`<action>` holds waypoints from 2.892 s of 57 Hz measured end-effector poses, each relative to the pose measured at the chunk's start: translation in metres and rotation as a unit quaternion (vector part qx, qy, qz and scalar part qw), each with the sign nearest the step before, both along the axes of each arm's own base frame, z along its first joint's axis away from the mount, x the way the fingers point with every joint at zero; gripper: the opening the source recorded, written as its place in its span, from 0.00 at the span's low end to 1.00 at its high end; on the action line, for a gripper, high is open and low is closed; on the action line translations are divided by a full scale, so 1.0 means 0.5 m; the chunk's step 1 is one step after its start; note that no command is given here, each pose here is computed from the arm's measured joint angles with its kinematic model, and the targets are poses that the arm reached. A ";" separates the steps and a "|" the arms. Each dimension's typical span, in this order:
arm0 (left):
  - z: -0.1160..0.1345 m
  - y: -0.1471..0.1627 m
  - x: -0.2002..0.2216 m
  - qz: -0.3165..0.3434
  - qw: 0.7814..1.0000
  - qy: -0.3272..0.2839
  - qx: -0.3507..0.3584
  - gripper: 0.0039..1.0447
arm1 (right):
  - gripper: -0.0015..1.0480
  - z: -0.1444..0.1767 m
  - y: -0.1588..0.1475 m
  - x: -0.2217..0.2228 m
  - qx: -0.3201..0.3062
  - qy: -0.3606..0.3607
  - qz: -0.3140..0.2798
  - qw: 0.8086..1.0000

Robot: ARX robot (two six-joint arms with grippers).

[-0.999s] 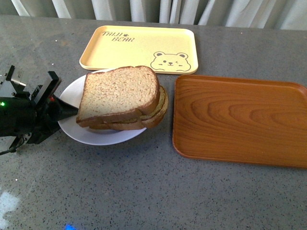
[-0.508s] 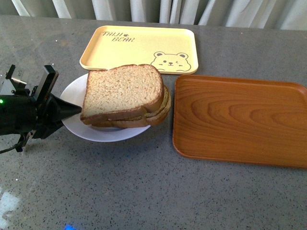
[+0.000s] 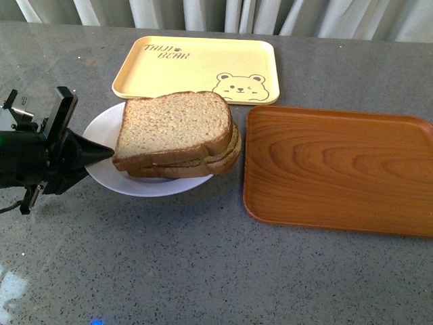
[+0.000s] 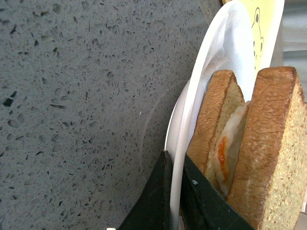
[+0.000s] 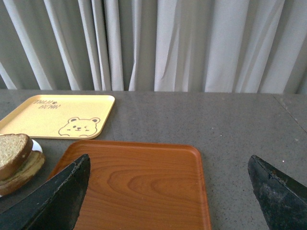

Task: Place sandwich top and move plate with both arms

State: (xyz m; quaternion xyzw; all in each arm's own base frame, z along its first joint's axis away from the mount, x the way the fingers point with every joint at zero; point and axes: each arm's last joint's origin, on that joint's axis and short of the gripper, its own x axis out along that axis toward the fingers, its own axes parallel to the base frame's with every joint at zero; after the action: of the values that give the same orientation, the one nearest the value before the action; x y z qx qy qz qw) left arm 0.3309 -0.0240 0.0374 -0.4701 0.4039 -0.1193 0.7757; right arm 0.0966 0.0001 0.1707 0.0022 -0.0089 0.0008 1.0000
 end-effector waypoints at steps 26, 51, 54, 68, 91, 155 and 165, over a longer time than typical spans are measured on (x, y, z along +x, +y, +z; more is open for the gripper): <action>0.043 -0.008 0.026 -0.007 1.000 -0.017 -0.015 0.02 | 0.91 0.000 0.000 0.000 0.000 0.000 0.000 1.000; 0.101 -0.060 0.184 -0.043 0.998 -0.051 -0.006 0.02 | 0.91 0.000 0.000 0.000 0.000 0.000 0.000 1.000; 0.098 -0.063 0.201 -0.045 0.998 -0.050 -0.004 0.02 | 0.91 0.000 0.000 0.000 0.000 0.000 0.000 1.000; 0.080 -0.072 0.275 -0.054 0.997 -0.050 0.005 0.02 | 0.91 0.000 0.000 0.000 0.000 0.000 0.000 1.000; 0.057 -0.076 0.366 -0.059 0.997 -0.053 0.002 0.02 | 0.91 0.000 0.000 0.000 0.000 0.000 0.000 1.000; 0.041 -0.023 0.454 -0.067 0.996 -0.053 0.015 0.71 | 0.91 0.000 0.000 0.000 0.000 0.000 0.000 1.000; 0.055 -0.003 0.462 -0.061 0.996 -0.064 0.020 0.92 | 0.91 0.000 0.000 0.000 0.000 0.000 0.000 1.000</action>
State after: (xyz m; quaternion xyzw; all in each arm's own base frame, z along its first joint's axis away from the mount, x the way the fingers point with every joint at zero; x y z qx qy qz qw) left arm 0.5619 -0.0256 0.0648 -0.4201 0.3834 -0.1879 0.8008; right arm 0.0966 0.0001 0.1707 0.0018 -0.0089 0.0008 1.0000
